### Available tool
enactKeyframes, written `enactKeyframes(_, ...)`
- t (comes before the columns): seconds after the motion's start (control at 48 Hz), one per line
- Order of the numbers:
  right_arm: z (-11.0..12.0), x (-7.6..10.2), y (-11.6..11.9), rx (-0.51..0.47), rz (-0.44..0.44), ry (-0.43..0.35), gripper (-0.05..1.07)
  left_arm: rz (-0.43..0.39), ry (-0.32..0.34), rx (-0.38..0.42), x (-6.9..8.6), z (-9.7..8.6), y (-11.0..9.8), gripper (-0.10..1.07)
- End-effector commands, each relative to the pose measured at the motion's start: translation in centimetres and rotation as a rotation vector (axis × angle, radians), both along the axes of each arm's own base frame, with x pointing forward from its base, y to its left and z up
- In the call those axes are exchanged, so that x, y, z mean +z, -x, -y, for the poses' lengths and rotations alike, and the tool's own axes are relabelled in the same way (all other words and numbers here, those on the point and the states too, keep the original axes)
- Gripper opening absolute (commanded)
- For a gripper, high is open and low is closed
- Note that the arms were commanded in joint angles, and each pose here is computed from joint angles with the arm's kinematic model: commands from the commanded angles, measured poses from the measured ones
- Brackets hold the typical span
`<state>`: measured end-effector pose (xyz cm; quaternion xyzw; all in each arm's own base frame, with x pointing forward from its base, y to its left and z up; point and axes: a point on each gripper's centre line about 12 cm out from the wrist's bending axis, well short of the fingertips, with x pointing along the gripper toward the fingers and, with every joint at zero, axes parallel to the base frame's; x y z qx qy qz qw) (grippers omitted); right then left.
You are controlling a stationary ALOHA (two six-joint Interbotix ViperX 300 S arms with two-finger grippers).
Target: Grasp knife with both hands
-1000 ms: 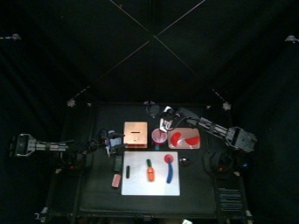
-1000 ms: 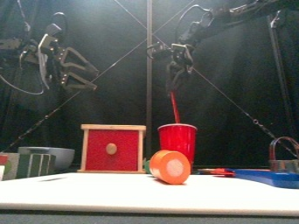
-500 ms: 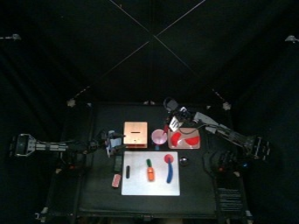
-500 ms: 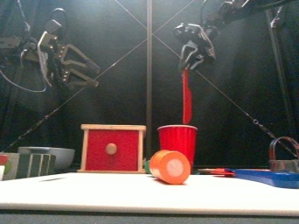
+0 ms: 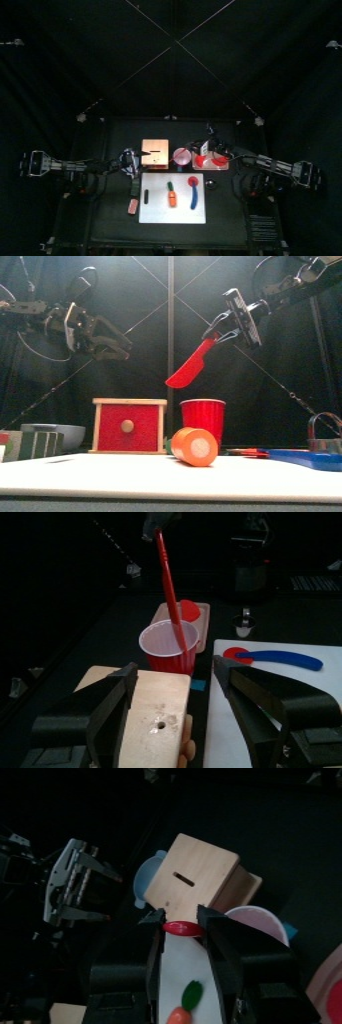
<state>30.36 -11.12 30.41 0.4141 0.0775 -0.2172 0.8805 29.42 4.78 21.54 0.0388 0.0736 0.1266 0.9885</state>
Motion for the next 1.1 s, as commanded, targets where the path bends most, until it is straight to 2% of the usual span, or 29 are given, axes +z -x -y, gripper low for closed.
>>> enactKeyframes(0.0, -0.4, 0.5, -0.6, 0.002, 0.057, 0.007, 0.54, 0.011, -0.003, -0.010, 0.0, 0.4, -1.4, 0.95)
enactKeyframes(0.062, -0.4, -0.1, -1.3, -0.004, 0.072, 0.004, 0.54, 0.004, -0.019, -0.020, -0.7, 0.8, -2.2, 0.95)
enactKeyframes(0.208, -0.6, -1.1, -2.5, -0.006, 0.082, -0.011, 0.54, 0.015, -0.083, -0.062, -0.9, 2.2, -4.4, 0.94)
enactKeyframes(0.375, -1.4, -0.9, -3.4, 0.015, 0.107, -0.016, 0.54, -0.017, -0.150, -0.075, -1.4, 3.3, -6.0, 0.93)
enactKeyframes(0.562, -2.3, -0.7, -3.7, 0.039, 0.111, -0.016, 0.54, -0.044, -0.210, -0.009, -1.2, 2.9, -5.9, 0.93)
enactKeyframes(0.708, -2.6, -0.6, -3.8, 0.048, 0.115, -0.015, 0.54, -0.095, -0.190, 0.053, -2.0, 2.9, -5.6, 0.93)
enactKeyframes(0.917, -2.8, -0.5, -3.8, 0.056, 0.115, -0.010, 0.54, -0.117, -0.161, 0.061, -2.2, 4.2, -5.5, 0.92)
enactKeyframes(1.0, -2.9, -0.5, -3.9, 0.061, 0.115, -0.010, 0.54, -0.122, -0.144, 0.069, -2.3, 4.3, -5.4, 0.87)
enactKeyframes(1.083, -3.1, -0.6, -4.0, 0.063, 0.118, -0.012, 0.54, -0.127, -0.129, 0.083, -2.4, 4.2, -5.3, 0.76)
